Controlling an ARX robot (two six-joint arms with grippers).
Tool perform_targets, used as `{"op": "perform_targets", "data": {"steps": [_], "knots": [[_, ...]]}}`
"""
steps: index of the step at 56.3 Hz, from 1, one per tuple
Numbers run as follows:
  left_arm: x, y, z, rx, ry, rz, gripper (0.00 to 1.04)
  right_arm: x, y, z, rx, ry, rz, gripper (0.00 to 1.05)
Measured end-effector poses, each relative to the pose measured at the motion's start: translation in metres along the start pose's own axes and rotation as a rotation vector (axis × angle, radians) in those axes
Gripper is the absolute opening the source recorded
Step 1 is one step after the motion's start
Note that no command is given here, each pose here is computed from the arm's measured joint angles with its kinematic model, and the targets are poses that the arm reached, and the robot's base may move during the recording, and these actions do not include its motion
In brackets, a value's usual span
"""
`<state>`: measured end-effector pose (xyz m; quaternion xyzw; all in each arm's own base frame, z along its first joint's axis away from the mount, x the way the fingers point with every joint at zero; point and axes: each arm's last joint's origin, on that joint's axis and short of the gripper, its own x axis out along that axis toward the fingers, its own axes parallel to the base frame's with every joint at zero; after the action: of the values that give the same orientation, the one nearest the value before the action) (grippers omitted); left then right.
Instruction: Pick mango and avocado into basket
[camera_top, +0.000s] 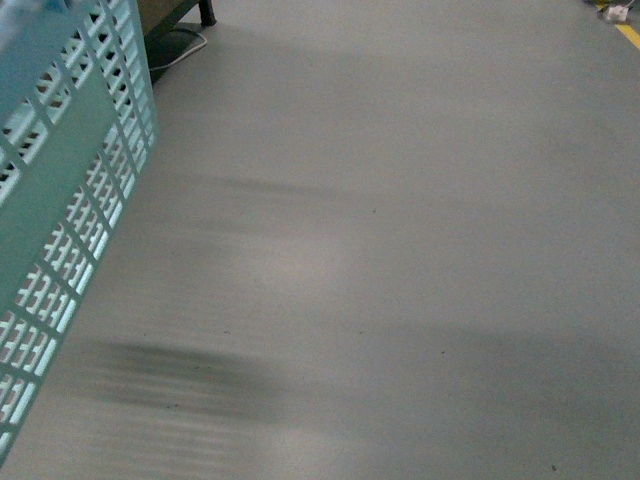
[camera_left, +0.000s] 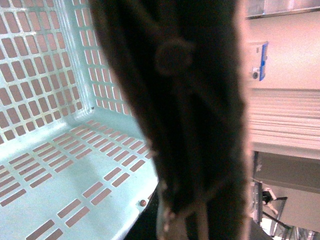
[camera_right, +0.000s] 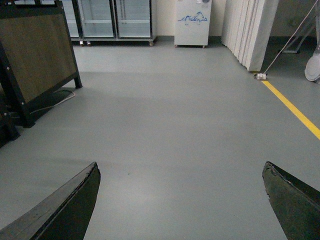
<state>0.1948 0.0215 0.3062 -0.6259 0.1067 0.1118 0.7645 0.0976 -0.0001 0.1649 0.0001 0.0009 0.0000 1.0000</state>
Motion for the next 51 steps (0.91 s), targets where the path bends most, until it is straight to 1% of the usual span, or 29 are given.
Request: {"op": "perform_targets", "data": {"steps": [11, 18, 51], "knots": [[-0.026, -0.015, 0.001, -0.021, -0.014, -0.067, 0.06, 0.0, 0.0, 0.0, 0.0, 0.0, 0.0, 0.97], [-0.033, -0.02, 0.001, -0.018, -0.017, -0.094, 0.06, 0.0, 0.0, 0.0, 0.0, 0.0, 0.0, 0.97], [-0.031, -0.019, 0.001, -0.026, -0.014, -0.08, 0.06, 0.0, 0.0, 0.0, 0.0, 0.0, 0.0, 0.97]]}}
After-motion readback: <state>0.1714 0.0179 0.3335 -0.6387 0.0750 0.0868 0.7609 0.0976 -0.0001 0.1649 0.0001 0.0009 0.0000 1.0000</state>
